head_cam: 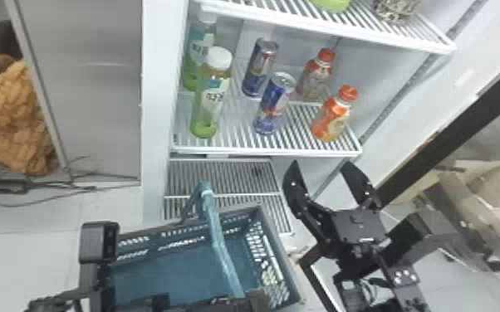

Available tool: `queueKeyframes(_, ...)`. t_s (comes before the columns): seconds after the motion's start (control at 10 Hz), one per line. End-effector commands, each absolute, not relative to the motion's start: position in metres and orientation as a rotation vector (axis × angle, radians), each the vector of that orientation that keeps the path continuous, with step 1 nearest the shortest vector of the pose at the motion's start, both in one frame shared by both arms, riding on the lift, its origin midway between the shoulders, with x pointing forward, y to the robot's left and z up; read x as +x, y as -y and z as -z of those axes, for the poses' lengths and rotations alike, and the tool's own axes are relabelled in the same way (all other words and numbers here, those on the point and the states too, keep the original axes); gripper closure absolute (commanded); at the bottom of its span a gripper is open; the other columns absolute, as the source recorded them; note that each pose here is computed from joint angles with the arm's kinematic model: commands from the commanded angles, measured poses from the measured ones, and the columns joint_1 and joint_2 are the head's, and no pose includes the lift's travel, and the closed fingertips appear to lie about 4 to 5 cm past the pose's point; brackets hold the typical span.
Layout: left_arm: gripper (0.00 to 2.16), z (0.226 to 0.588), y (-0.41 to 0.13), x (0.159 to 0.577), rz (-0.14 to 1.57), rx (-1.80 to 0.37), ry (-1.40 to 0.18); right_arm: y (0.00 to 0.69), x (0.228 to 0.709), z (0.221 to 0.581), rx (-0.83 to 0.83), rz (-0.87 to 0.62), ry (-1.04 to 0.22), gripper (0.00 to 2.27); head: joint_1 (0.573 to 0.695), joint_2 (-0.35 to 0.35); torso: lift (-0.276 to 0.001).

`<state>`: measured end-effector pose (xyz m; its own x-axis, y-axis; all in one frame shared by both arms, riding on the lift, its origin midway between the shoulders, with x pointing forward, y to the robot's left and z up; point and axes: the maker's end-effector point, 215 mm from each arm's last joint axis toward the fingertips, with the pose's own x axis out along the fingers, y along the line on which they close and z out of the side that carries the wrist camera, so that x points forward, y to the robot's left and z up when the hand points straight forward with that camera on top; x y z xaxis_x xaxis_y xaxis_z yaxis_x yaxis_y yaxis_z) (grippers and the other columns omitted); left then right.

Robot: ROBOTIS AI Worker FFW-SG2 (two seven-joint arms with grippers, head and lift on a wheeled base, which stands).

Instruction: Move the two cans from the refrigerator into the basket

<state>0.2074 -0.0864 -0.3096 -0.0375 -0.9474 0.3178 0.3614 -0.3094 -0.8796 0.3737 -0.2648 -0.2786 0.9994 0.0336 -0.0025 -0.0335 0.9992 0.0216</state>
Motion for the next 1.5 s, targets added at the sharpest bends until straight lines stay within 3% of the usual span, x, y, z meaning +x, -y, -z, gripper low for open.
queueKeyframes(0.0,1.16,0.31,0.087,0.206,1.578,-1.157,-0.746,0.267,0.38,0.283,0.011,-0.031,0.001,0.09,0.695,-0.35,-0.276)
queueKeyframes(1.4,1.16,0.308,0.088,0.204,1.578,-1.18,-0.754,0.266,0.448,0.295,-0.034,-0.076,0.091,0.09,0.695,-0.35,-0.276)
